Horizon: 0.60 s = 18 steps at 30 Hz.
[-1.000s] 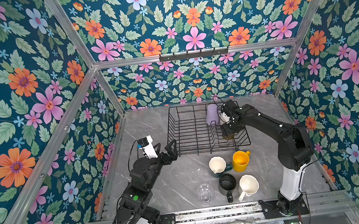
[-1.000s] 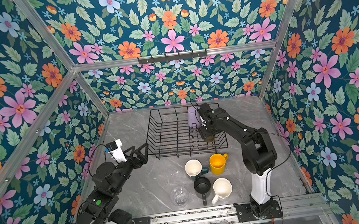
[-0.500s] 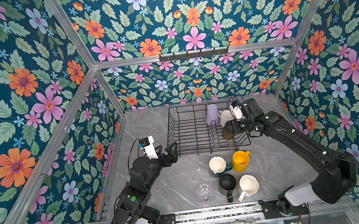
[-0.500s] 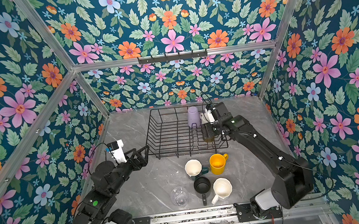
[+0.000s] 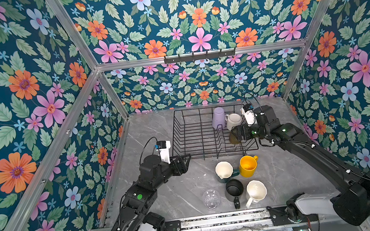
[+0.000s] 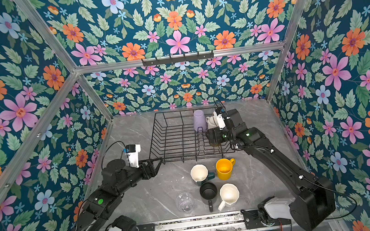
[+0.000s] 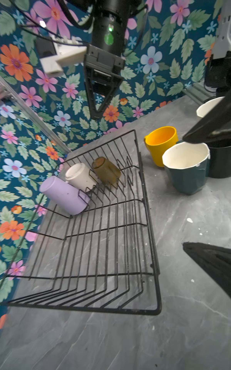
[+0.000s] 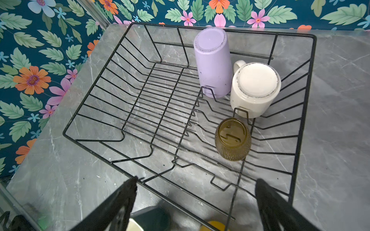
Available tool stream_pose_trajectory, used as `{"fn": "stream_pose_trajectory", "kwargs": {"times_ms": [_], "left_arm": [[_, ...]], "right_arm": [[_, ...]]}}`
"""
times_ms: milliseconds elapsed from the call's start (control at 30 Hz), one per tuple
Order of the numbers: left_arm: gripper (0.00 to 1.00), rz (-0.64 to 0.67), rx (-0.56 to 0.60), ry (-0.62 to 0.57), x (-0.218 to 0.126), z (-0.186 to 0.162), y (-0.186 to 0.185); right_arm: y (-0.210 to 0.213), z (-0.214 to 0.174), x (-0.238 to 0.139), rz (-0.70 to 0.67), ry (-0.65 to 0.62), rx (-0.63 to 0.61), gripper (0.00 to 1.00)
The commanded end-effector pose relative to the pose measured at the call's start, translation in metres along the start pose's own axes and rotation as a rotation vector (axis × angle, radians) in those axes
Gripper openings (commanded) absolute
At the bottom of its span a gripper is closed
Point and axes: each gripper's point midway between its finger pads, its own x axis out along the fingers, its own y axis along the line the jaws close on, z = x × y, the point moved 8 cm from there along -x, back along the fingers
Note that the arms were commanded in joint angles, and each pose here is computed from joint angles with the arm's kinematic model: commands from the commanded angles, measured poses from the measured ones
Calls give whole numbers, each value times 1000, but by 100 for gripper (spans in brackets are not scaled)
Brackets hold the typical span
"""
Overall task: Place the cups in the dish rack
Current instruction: 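Open the right gripper and lift it away from the olive glass, then reach the left gripper down to the clear glass and grasp it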
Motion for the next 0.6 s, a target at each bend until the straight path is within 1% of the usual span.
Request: {"fn": "stream_pose_trajectory", "kwargs": {"times_ms": [0,133,233,467,567], "left_arm": [[77,-25,24,64,0,-8,-6],[77,-10,63,130,6,-21,-16],[75,17,97,200,8,-34,-22],[72,45,119,325,4,-60,-22],[70,32,131,384,6,-72,-26]], "right_arm": [[1,5,0,7,-37,10,93],[1,4,0,5,-34,14,93],[0,3,1,1,-28,16,93],[-2,-2,0,-8,-26,21,93],[-2,-3,0,-6,-25,22,93]]}}
